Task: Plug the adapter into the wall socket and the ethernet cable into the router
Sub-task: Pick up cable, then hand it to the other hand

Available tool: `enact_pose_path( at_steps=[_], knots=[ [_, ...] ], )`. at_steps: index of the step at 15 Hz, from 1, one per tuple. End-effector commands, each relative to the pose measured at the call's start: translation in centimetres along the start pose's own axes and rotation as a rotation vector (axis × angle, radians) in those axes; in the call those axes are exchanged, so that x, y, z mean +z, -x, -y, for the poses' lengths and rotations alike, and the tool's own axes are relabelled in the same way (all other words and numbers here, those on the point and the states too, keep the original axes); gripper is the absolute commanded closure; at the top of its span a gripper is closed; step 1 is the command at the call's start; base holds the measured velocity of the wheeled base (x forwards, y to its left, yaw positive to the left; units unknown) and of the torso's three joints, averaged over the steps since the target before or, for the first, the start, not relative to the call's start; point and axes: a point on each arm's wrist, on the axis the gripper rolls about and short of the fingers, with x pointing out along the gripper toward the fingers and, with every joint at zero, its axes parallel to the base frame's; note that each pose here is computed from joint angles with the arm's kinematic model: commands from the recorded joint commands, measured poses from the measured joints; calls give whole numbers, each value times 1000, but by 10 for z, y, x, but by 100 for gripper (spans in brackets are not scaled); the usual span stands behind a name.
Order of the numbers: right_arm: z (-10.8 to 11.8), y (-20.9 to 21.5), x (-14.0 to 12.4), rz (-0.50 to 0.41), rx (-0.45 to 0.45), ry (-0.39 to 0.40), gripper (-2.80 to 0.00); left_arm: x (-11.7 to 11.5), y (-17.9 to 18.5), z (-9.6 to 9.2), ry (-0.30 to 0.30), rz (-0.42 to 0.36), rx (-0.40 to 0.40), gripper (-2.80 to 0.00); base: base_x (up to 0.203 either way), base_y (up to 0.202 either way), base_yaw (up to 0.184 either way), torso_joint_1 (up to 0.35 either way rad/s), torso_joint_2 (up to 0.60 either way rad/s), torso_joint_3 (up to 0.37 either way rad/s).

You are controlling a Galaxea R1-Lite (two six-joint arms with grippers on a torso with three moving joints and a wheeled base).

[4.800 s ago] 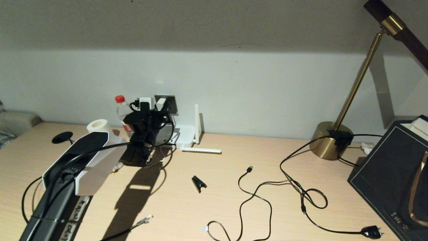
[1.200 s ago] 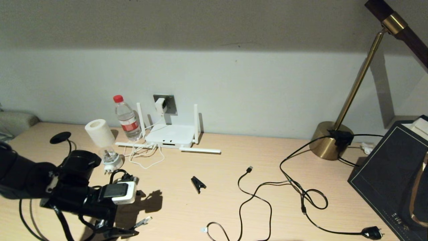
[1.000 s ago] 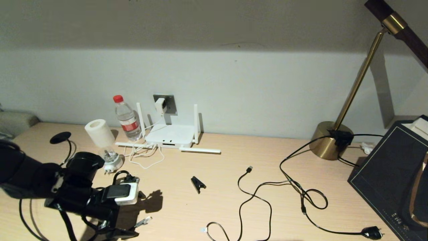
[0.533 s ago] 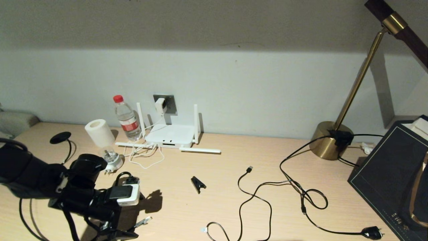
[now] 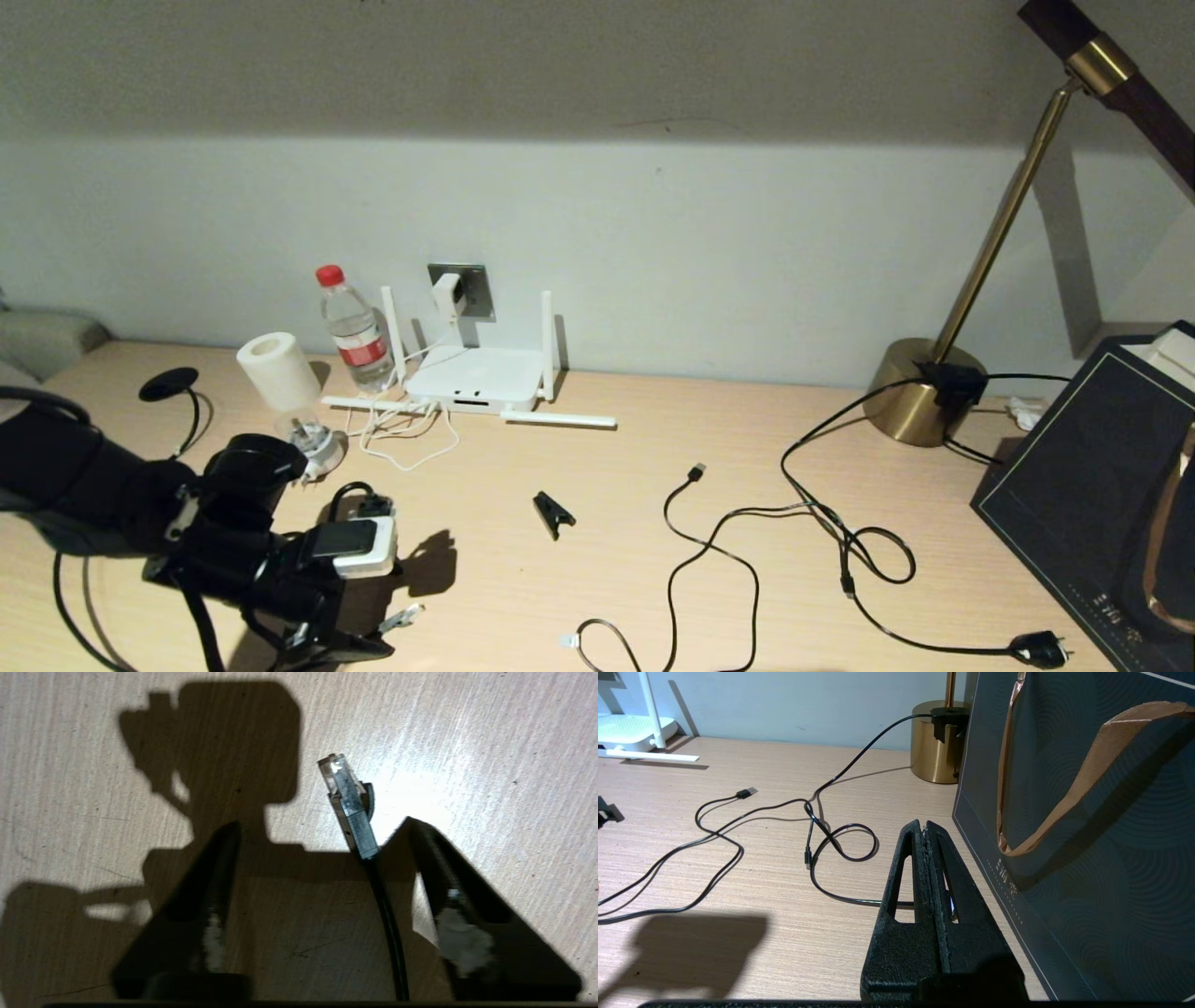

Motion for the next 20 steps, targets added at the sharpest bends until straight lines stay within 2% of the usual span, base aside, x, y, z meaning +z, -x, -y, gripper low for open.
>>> enact_pose_path(
  at_steps=[1,10,11,13,16,18,20],
  knots=[
    [0,-2,-10,-34,1,0,0,-1,0,2,-4,0,-7,0,0,0,0,0,0,0],
    [0,-2,-10,-35,1,0,0,-2,-1,2,1,1,-10,0,0,0,0,0,0,0],
    [0,-2,-10,-36,1,0,0,-1,-1,2,-1,7,-8,0,0,0,0,0,0,0],
    [0,-2,-10,-35,1,0,0,7,8,-8,-36,65,38,0,0,0,0,0,0,0],
    [0,-2,-10,-34,1,0,0,42,40,-41,-153,148,189,0,0,0,0,0,0,0],
    [0,-2,-10,-34,4,23,0,80,67,-59,-220,200,258,0,0,0,0,0,0,0],
    [0,-2,-10,-34,3,0,0,120,92,-77,-279,257,326,0,0,0,0,0,0,0]
  ],
)
